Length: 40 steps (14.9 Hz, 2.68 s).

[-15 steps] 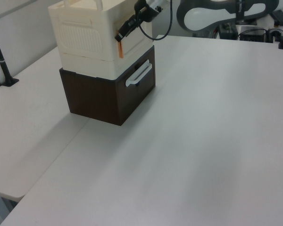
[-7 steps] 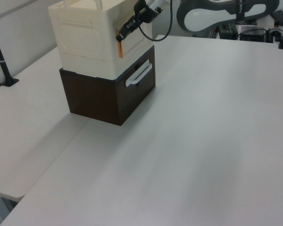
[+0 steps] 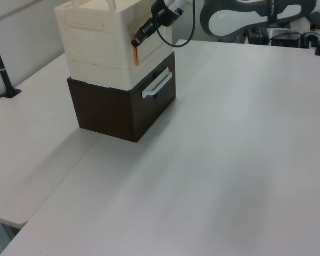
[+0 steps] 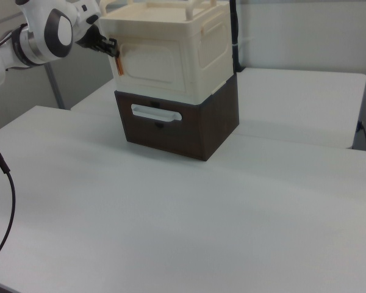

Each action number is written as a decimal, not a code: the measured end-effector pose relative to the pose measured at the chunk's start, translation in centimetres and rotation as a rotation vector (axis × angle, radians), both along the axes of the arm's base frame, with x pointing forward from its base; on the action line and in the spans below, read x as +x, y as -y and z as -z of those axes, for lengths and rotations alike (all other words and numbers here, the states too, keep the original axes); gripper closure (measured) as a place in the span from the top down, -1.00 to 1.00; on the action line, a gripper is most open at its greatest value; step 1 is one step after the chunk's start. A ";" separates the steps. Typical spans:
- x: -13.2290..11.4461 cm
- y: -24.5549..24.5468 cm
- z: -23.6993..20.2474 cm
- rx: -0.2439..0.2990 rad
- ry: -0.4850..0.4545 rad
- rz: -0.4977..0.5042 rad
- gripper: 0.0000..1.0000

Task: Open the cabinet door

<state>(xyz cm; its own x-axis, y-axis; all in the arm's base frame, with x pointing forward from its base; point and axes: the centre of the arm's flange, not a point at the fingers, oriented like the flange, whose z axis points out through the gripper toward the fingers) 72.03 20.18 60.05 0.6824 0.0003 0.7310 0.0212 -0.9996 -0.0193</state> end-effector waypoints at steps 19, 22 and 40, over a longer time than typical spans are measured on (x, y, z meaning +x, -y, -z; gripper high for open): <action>-6.8 2.6 -2.8 -0.087 -0.286 -0.066 -0.60; -8.8 5.6 -3.2 -0.107 -0.434 -0.086 -0.30; -20.0 17.8 -6.2 -0.043 -0.923 -0.031 1.00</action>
<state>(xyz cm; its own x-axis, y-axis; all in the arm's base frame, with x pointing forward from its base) 52.01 2.36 66.21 0.9937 0.0428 -0.1037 0.0425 -0.9991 -0.0047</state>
